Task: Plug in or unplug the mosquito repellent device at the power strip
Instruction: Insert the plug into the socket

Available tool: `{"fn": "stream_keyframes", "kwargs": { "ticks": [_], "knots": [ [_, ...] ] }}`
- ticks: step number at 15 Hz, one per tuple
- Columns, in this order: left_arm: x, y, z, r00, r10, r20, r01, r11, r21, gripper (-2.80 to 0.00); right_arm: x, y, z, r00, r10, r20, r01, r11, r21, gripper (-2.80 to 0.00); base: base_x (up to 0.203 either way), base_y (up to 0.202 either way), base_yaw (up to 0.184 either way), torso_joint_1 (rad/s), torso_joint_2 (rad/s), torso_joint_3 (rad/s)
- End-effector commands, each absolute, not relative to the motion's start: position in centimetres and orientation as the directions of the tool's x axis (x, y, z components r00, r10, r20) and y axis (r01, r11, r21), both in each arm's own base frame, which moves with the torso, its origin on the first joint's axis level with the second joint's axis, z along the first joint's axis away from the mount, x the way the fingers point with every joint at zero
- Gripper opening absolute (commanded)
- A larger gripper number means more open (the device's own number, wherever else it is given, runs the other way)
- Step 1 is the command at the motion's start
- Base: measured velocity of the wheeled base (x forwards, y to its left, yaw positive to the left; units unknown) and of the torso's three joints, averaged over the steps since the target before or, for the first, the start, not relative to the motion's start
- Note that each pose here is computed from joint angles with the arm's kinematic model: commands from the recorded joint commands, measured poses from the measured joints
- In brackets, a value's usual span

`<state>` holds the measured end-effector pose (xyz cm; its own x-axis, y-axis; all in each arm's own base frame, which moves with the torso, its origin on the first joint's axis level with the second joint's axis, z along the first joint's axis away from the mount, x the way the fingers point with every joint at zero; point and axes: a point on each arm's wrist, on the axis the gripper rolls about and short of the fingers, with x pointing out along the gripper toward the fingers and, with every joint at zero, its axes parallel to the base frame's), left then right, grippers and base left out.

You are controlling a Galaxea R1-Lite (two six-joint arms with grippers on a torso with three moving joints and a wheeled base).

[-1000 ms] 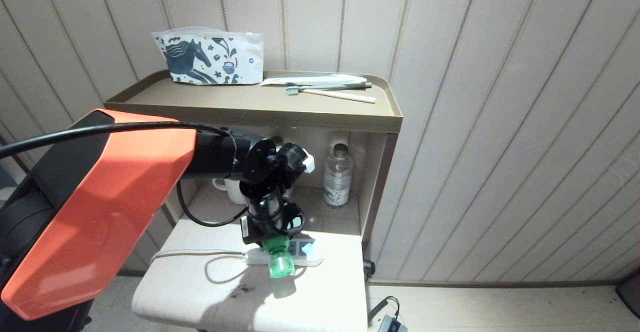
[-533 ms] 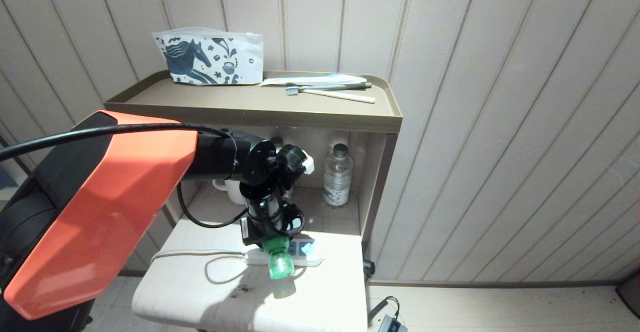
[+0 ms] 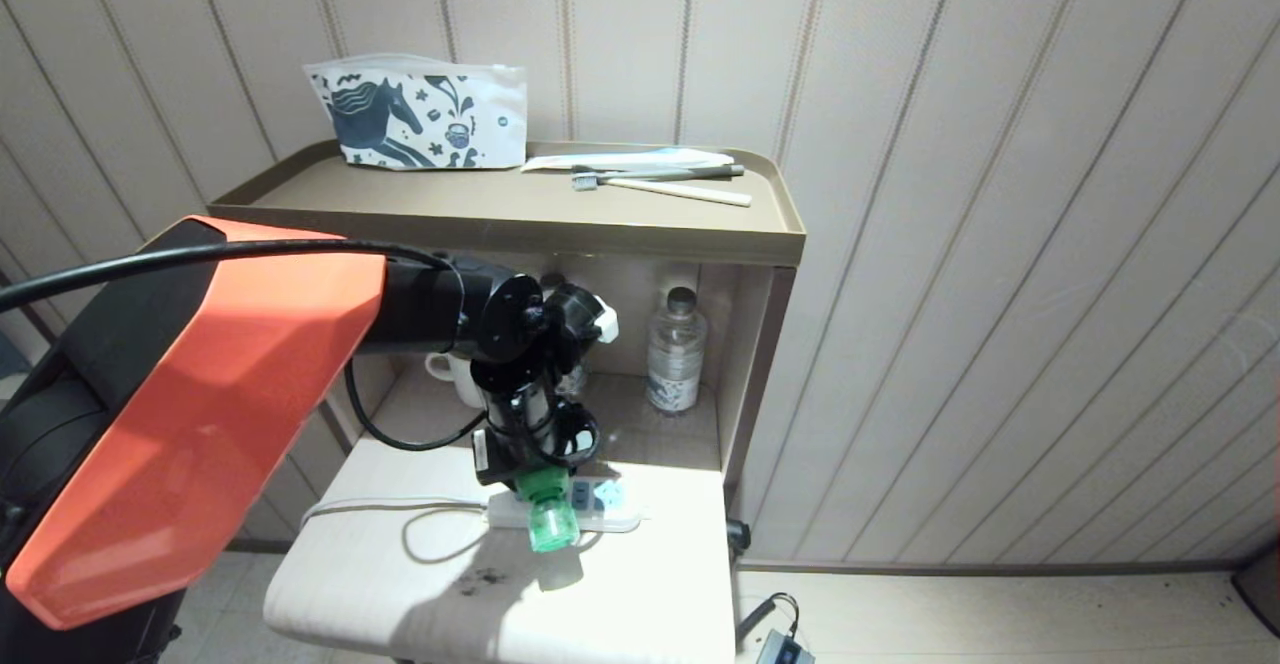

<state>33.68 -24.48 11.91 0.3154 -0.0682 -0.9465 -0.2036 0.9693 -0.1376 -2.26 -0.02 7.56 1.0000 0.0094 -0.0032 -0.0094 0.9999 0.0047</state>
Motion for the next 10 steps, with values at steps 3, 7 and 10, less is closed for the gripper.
{"fn": "stream_keyframes", "kwargs": {
  "ticks": [3,7,10],
  "knots": [
    [33.6,-24.5,12.0,0.314,-0.067,-0.947,-0.208,0.968,-0.138,-2.80,-2.3,0.0,7.6,1.000,0.009,-0.003,-0.009,1.000,0.005,-2.80,0.000,0.000,0.000,0.000,0.00,0.000],
    [33.7,-24.6,11.3,0.301,-0.057,-0.952,-0.214,0.969,-0.126,-2.80,-2.3,0.0,7.6,1.000,0.009,-0.003,-0.009,1.000,0.005,-2.80,0.000,0.000,0.000,0.000,0.00,0.000],
    [33.9,-24.4,10.9,0.294,-0.050,-0.954,-0.221,0.968,-0.119,-2.80,-2.3,0.0,7.6,1.000,0.011,-0.003,-0.011,1.000,0.005,-2.80,0.000,0.000,0.000,0.000,0.00,0.000]
  ]
}}
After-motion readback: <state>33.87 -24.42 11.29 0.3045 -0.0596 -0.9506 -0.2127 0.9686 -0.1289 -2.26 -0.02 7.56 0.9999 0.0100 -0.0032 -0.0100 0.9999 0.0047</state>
